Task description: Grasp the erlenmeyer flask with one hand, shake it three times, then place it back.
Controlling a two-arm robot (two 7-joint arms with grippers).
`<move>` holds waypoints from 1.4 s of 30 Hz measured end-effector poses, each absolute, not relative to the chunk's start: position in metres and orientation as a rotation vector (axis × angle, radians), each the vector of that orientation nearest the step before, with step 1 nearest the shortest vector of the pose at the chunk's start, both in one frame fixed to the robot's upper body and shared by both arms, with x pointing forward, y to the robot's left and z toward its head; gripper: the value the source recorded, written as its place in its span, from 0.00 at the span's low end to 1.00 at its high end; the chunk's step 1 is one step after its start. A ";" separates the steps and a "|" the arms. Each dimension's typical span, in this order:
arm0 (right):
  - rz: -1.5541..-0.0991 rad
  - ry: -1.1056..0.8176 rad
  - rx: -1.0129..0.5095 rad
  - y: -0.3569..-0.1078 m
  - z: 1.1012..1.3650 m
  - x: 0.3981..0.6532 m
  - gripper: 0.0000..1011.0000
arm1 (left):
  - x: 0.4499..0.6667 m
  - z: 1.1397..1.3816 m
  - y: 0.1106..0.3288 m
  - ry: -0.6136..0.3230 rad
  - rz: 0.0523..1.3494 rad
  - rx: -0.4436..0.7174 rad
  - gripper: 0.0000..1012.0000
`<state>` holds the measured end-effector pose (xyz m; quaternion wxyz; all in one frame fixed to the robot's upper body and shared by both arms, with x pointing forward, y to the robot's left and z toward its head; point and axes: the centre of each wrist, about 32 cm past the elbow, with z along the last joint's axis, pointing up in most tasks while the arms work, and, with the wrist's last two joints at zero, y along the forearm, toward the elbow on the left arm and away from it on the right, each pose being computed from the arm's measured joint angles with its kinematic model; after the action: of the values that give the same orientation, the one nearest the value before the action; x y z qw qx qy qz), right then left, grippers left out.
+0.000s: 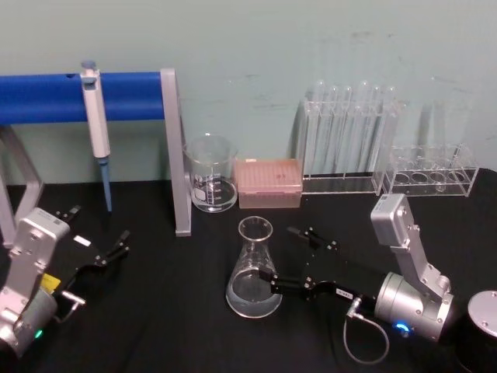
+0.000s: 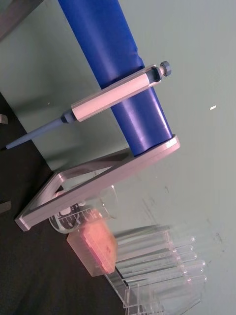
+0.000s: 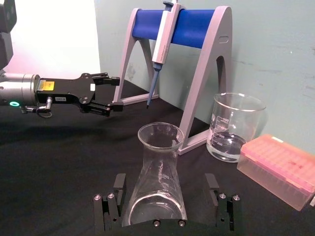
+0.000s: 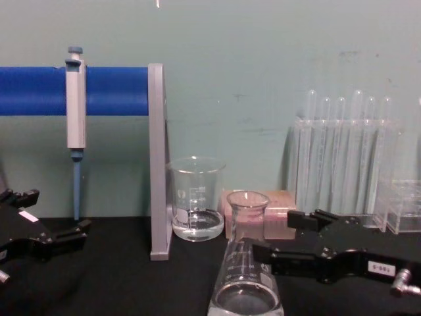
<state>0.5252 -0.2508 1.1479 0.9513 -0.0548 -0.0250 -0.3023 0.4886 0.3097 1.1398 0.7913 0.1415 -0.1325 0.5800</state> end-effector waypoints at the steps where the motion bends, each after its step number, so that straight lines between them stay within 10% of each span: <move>1: -0.615 -0.048 -0.110 -0.249 1.148 0.526 0.99 | 0.489 1.140 0.310 -0.285 1.248 0.304 0.99; 42: -0.605 -0.065 -0.067 -0.225 1.146 0.548 0.99 | 0.489 1.140 0.310 -0.285 1.248 0.304 0.99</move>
<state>0.5482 -0.2247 1.1461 0.9535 -0.0331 -0.0319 -0.2980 0.4886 0.3097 1.1398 0.7913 0.1415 -0.1324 0.5799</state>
